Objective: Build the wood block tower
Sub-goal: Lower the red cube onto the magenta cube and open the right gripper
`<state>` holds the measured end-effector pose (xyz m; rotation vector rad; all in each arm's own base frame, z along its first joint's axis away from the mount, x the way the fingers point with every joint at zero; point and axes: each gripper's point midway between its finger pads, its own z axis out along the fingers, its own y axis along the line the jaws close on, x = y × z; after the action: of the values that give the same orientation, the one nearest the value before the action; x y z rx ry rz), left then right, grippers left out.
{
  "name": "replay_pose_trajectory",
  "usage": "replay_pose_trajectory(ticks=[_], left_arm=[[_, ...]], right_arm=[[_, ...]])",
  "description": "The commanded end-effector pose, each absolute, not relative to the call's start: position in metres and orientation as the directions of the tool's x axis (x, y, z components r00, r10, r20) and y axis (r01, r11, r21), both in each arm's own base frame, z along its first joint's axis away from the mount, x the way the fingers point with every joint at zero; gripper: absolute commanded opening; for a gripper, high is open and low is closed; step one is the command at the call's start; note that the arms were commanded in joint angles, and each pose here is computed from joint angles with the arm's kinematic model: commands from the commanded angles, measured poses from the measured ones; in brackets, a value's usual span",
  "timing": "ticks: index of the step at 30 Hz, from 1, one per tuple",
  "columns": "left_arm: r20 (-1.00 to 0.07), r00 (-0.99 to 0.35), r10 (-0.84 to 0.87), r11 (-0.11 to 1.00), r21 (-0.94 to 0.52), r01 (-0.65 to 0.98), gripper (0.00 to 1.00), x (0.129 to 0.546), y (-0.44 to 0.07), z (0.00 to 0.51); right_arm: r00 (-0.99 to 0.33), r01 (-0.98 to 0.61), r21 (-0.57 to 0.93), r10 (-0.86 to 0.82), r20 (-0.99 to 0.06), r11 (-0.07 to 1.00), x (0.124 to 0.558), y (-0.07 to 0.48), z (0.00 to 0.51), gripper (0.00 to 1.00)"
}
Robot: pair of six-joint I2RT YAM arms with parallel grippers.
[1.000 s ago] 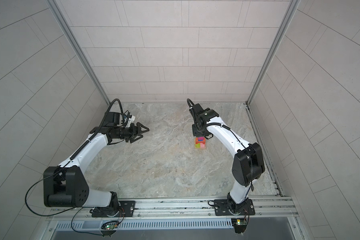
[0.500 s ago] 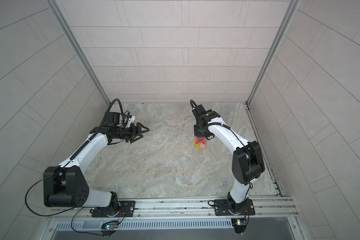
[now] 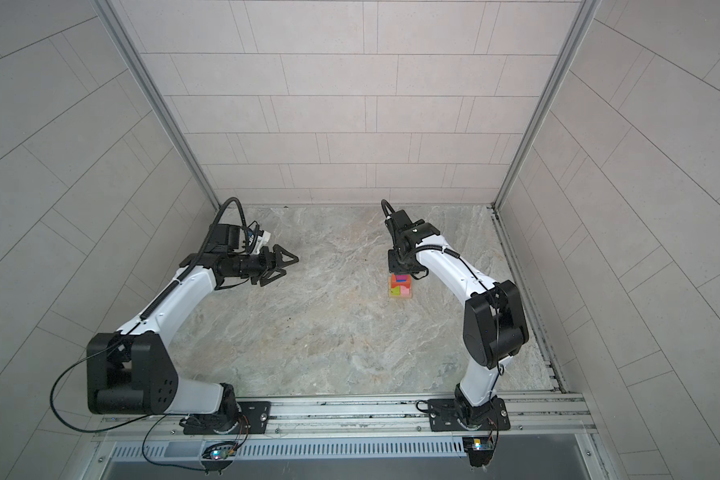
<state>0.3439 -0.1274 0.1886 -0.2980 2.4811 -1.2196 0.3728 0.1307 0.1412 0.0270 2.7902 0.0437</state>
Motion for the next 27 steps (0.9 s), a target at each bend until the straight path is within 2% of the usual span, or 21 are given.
replay_pose_trajectory(ticks=[1,27], left_arm=[[-0.223,-0.917,-0.331,0.596,-0.803,-0.020,0.82,0.3419,-0.1307,0.1877],[-0.224,-0.917,-0.330,0.596,-0.803,-0.018,0.82,0.3420,-0.1311,0.1883]], right_arm=[[-0.947,0.032,0.021,0.037,-0.318,0.999,0.3690,0.1262,0.1324,0.25],[-0.953,0.027,0.037,0.037,-0.299,0.999,0.3648,0.1289,0.1299,0.26]])
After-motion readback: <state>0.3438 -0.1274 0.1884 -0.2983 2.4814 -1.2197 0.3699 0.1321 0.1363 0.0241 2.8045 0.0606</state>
